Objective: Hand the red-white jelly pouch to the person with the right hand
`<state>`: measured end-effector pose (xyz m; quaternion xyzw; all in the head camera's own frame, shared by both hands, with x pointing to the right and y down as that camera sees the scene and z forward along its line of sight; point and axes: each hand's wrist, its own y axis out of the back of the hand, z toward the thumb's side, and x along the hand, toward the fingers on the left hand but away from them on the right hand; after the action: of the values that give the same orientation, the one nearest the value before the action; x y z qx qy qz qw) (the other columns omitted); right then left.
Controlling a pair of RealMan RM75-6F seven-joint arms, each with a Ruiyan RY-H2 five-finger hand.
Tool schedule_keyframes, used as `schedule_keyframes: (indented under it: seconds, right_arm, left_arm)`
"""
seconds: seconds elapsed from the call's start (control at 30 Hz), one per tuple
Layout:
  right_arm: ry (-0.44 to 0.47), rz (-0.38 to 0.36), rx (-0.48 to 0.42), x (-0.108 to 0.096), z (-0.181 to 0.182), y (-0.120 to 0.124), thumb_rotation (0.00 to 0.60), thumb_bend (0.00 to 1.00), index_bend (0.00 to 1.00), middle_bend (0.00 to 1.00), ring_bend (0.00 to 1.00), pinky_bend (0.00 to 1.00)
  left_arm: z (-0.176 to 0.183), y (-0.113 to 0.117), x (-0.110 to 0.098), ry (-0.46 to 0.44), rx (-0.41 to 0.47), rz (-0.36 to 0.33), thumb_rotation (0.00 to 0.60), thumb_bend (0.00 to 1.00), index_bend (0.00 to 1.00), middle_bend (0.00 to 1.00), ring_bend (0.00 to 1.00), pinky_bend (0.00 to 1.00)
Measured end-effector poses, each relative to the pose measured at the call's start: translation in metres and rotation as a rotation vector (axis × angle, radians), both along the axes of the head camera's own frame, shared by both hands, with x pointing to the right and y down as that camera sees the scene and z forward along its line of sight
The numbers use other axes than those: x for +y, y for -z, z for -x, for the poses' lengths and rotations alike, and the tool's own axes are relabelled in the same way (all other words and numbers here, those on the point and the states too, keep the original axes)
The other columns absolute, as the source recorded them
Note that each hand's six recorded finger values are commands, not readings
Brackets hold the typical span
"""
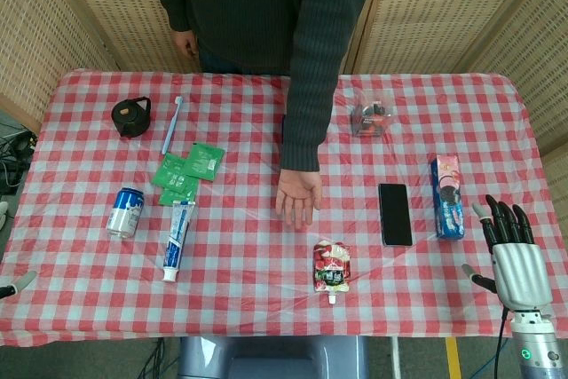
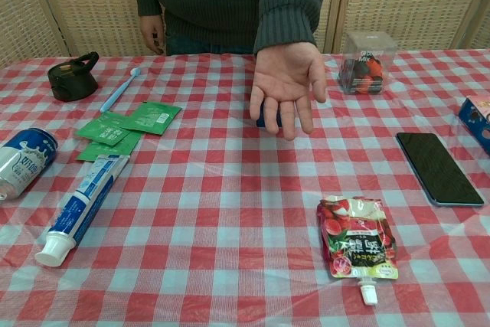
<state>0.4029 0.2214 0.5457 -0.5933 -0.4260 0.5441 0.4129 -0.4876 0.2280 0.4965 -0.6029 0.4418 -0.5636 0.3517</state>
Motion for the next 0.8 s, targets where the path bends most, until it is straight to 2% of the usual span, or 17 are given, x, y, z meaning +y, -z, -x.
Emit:
schedule_keyframes:
  seconds: [0.23,0.4,0.5,0.63,0.77,0.8]
  right_arm:
    - [0.009,0.022,-0.007,0.001,0.001,-0.002,0.600,0.00,0.08,0.00,0.00,0.00]
    - [0.060,0.106,-0.032,0.005,0.011,-0.013,0.600,0.00,0.10,0.05,0.00,0.00]
    - [0.143,0.185,-0.041,0.005,0.025,-0.025,0.600,0.00,0.16,0.10,0.02,0.00]
    - [0.334,0.295,-0.066,0.000,0.061,-0.042,0.600,0.00,0.23,0.18,0.11,0.02]
    - [0.573,0.344,-0.079,-0.012,0.107,-0.052,0.600,0.00,0.26,0.24,0.17,0.05]
    - [0.606,0.343,-0.079,-0.013,0.113,-0.053,0.600,0.00,0.27,0.24,0.18,0.05]
  left_arm:
    - [-0.001,-0.001,-0.001,-0.001,0.000,0.003,0.600,0.00,0.00,0.00,0.00,0.00]
    - [0.000,-0.003,-0.002,0.004,-0.001,0.007,0.600,0.00,0.00,0.00,0.00,0.00]
    - [0.000,-0.006,-0.004,0.009,-0.006,0.016,0.600,0.00,0.00,0.00,0.00,0.00]
    - [0.001,-0.011,-0.007,0.017,-0.016,0.024,0.600,0.00,0.00,0.00,0.00,0.00]
    - [0.004,-0.017,-0.011,0.035,-0.030,0.038,0.600,0.00,0.00,0.00,0.00,0.00]
    - [0.005,-0.019,-0.012,0.039,-0.033,0.042,0.600,0.00,0.00,0.00,0.00,0.00]
